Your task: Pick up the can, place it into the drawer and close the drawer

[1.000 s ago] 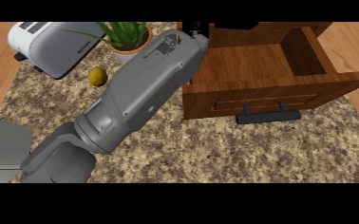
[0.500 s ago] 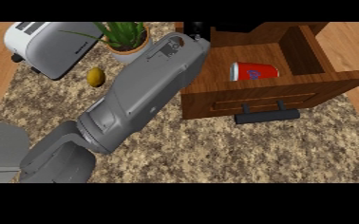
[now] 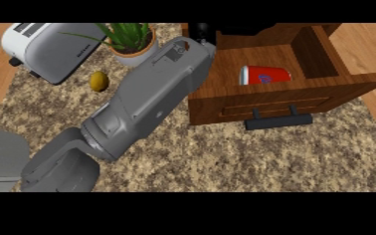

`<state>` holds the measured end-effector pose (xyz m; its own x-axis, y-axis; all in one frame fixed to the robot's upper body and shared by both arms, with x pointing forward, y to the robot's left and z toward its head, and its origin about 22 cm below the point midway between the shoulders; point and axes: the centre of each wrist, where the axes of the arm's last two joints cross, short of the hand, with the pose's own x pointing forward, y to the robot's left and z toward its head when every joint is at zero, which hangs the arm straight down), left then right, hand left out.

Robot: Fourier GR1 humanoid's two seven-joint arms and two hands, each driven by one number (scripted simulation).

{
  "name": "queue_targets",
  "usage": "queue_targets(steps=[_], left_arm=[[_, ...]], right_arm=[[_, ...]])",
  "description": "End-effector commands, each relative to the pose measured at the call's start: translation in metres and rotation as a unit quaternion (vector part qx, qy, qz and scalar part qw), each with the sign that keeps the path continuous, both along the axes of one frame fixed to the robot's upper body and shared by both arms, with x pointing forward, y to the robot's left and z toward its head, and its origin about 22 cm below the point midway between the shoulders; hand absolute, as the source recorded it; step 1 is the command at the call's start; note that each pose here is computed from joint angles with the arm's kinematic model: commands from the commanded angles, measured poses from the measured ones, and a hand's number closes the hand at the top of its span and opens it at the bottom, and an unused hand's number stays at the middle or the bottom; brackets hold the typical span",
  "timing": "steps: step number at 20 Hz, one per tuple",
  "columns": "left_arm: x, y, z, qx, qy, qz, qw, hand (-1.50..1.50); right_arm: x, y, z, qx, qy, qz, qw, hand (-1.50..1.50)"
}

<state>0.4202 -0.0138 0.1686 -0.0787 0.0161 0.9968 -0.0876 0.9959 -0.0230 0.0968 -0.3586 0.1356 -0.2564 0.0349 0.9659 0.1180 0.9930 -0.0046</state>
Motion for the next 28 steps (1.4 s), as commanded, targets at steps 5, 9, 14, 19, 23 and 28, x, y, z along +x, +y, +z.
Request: queue_targets(steps=[5,9,14,19,23,28], left_arm=[[-0.001,-0.001,0.004,-0.031,-0.023,-0.010,0.9992,-1.50],[-0.001,-0.004,0.012,-0.038,-0.039,-0.016,0.9984,-1.50],[-0.010,-0.011,0.010,-0.037,-0.054,-0.018,0.9977,-1.50],[-0.005,-0.007,0.010,-0.042,-0.051,-0.008,0.9978,-1.50],[-0.007,-0.014,0.028,-0.057,-0.033,-0.016,0.9977,-1.50],[-0.002,-0.001,0.014,-0.048,-0.027,-0.019,0.9983,-1.50]], right_arm=[[0.000,0.003,0.031,-0.166,-0.066,-0.006,0.984,-1.50],[0.010,0.020,0.037,-0.190,-0.100,0.022,0.976,-1.50],[0.031,0.039,0.052,-0.260,-0.122,0.027,0.957,-1.50],[0.054,0.051,0.041,-0.315,-0.101,0.021,0.943,-1.50],[0.074,0.076,0.037,-0.366,-0.092,0.016,0.926,-1.50],[0.117,0.109,0.035,-0.410,-0.105,0.005,0.906,-1.50]])
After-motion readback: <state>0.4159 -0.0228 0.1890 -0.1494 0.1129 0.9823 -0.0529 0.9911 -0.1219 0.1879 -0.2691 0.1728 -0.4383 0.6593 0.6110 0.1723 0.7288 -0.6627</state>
